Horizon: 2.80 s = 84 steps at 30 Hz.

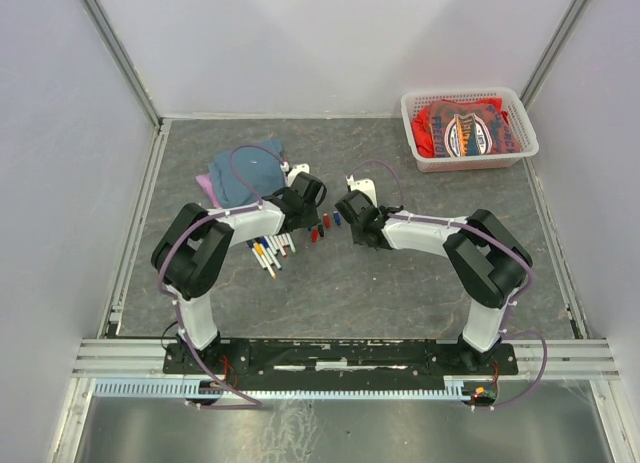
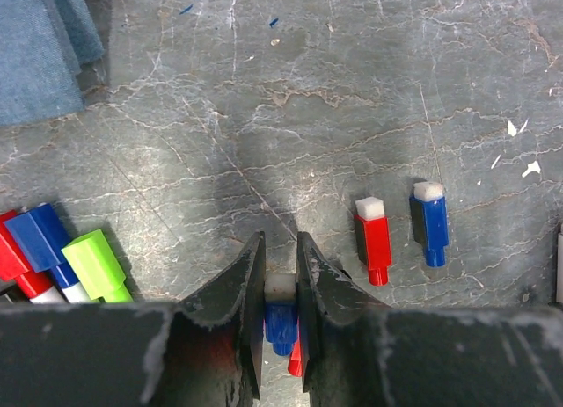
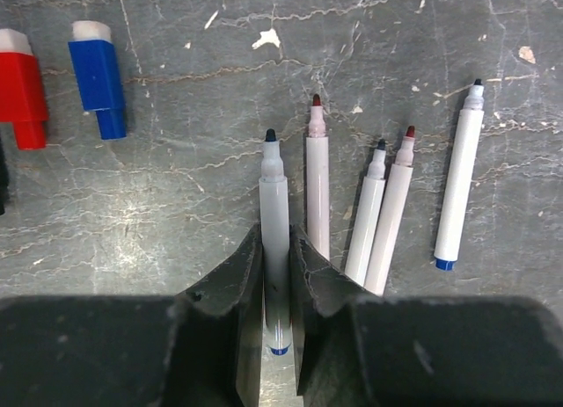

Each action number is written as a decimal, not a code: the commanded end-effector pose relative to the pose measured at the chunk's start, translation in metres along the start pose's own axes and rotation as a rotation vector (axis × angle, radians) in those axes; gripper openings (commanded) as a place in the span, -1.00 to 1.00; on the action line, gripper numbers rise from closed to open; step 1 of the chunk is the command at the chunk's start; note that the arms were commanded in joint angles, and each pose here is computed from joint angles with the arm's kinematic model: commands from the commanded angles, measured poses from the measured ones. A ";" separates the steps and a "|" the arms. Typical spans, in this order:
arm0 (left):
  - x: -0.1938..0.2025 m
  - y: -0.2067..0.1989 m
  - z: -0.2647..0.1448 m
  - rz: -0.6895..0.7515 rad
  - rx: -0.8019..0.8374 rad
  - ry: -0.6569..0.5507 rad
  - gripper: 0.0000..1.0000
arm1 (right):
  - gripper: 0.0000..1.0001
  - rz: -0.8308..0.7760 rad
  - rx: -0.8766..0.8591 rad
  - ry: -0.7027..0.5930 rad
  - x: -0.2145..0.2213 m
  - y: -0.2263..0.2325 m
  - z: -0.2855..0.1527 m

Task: Open the pen caps
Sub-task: Place the pen cap at the center of the board, then pick up the pen from the center of the board.

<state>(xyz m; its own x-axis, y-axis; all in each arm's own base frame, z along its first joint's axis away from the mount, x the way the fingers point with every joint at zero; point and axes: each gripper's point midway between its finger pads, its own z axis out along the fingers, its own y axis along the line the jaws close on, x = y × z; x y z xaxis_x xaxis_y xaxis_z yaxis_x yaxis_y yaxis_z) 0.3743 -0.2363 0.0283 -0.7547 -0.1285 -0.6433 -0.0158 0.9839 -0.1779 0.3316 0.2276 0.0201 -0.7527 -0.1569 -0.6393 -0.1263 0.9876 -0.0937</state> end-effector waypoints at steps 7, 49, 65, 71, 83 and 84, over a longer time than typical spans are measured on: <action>-0.007 -0.011 0.001 0.046 0.009 -0.005 -0.35 | -0.43 -0.009 0.078 -0.008 -0.003 -0.018 0.003; -0.060 0.008 -0.071 -0.107 0.002 -0.248 -0.11 | -0.34 -0.005 0.034 -0.139 -0.052 -0.012 -0.040; -0.060 0.060 -0.130 -0.332 -0.001 -0.430 0.04 | -0.18 -0.068 -0.272 -0.231 -0.091 0.093 -0.088; -0.052 0.077 -0.147 -0.385 0.009 -0.460 0.12 | -0.16 -0.073 -0.379 -0.208 -0.090 0.140 -0.091; -0.047 0.089 -0.172 -0.473 0.071 -0.518 0.32 | -0.14 -0.112 -0.414 -0.135 -0.079 0.190 -0.067; -0.047 0.089 -0.173 -0.477 0.074 -0.520 0.32 | -0.14 -0.114 -0.412 -0.130 -0.079 0.192 -0.065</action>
<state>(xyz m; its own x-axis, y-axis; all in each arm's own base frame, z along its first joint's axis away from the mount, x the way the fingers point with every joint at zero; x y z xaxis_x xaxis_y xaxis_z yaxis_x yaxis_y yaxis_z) 0.2923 -0.1279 0.1590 -0.3361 -0.5422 -0.7701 -0.1886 0.8398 -0.5090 0.3194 0.4095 0.0871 -0.6428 -0.2661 -0.7183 -0.4645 0.8811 0.0893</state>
